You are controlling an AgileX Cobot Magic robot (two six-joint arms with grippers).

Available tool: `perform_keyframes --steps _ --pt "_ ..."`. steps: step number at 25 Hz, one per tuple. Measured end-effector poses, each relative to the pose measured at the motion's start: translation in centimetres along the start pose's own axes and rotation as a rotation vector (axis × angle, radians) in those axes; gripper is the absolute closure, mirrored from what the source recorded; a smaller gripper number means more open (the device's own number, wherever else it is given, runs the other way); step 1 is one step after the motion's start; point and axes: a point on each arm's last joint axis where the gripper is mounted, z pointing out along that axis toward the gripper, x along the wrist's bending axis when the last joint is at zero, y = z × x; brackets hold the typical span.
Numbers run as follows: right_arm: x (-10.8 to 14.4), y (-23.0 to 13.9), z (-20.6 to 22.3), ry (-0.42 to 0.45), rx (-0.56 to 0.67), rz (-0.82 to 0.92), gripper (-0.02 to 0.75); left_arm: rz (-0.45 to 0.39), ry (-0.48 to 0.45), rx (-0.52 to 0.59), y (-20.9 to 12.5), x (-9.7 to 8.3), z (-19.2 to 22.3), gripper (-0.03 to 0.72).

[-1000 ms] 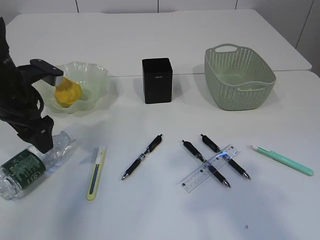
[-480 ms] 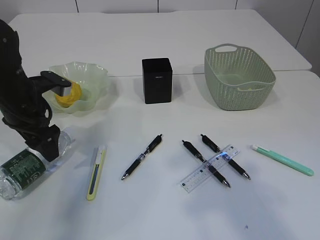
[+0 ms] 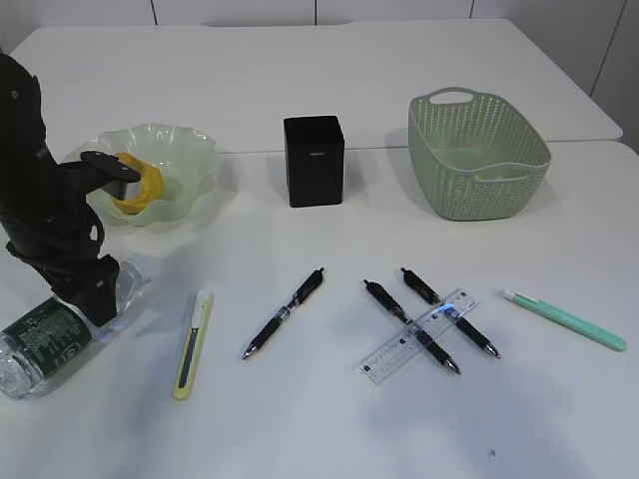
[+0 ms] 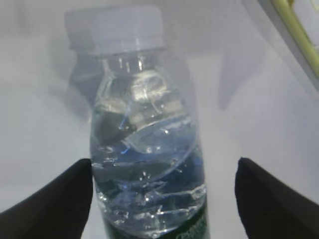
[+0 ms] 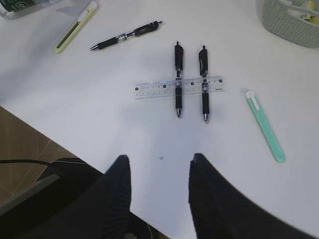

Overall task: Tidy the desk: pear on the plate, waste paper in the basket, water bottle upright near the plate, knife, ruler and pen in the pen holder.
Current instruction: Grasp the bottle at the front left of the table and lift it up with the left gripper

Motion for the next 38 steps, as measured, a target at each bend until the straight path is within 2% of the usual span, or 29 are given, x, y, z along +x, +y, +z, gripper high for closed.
perform_keyframes --steps 12,19,30,38 --pt "0.0 0.0 0.0 0.001 0.002 0.0 0.42 -0.002 0.012 -0.025 0.5 0.3 1.1 0.073" --pt "0.0 0.0 0.0 0.001 0.002 0.0 0.42 -0.003 0.002 -0.003 0.6 0.4 2.4 0.09" --pt "0.0 0.0 0.0 0.001 0.002 0.0 0.42 -0.003 0.001 -0.001 0.6 0.4 2.5 0.265" --pt "0.0 0.0 0.0 0.001 0.002 0.0 0.421 -0.015 -0.014 -0.009 1.0 0.4 2.1 0.276"
